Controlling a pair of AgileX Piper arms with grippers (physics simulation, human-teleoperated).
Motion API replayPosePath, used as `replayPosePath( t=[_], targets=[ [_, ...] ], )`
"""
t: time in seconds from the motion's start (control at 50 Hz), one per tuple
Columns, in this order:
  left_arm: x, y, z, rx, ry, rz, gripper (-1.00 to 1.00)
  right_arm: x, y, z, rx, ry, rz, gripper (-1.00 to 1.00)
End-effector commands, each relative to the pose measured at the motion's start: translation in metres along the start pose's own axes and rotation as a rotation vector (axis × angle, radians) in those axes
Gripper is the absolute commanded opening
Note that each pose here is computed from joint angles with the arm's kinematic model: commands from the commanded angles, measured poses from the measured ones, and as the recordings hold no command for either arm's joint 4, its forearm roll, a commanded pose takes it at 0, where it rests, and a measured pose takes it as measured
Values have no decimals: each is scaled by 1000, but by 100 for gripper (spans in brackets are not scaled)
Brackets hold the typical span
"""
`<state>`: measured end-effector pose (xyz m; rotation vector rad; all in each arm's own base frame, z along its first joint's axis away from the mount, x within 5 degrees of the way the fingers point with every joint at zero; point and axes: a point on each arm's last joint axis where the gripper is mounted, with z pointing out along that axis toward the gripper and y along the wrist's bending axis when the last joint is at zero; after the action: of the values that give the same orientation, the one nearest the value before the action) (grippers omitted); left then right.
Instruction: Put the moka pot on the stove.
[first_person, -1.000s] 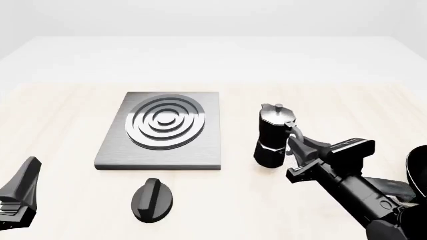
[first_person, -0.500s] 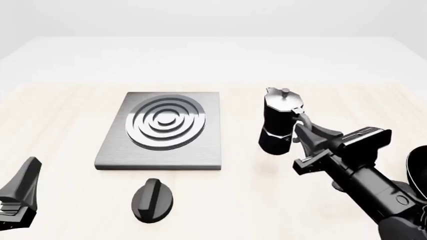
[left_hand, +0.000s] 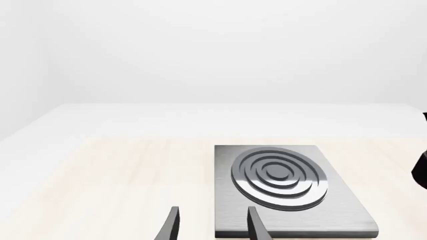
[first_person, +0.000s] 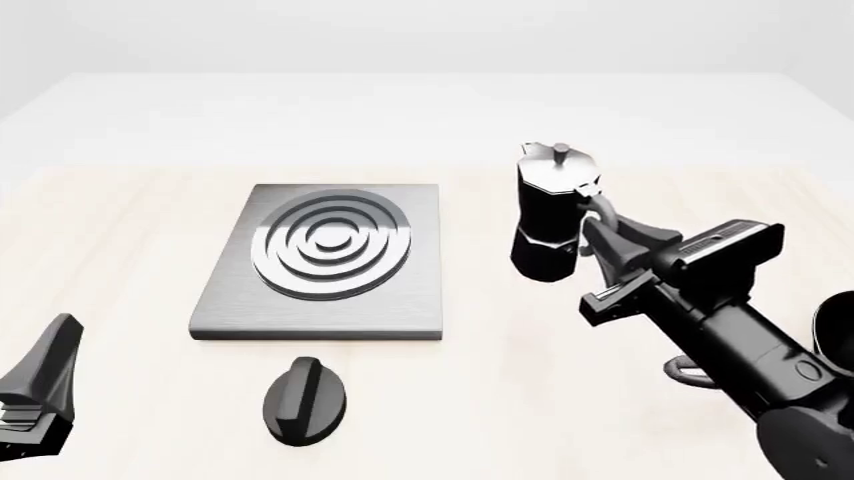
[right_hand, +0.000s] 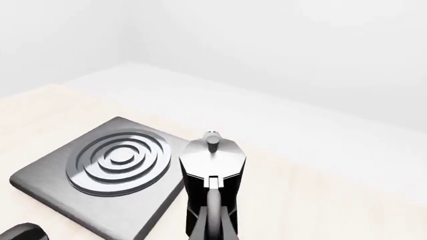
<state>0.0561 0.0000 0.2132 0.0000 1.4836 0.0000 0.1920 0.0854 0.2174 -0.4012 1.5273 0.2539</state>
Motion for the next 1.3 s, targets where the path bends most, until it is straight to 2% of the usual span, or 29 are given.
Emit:
replayPosePath(
  t=[0.02,0.7,1.12,1.3],
  targets=[
    [0,0,0,0,0,0,100,-16,2,7,-12,-37,-11,-100],
    [0,0,0,0,0,0,100,-40,14,47,-61,-99,1,-100],
    [0,0,0,0,0,0,100,-46,26,68,-96,-124,18,-100],
    [0,0,0,0,0,0,100,-41,28,79,-99,-128,32,-100]
  ],
)
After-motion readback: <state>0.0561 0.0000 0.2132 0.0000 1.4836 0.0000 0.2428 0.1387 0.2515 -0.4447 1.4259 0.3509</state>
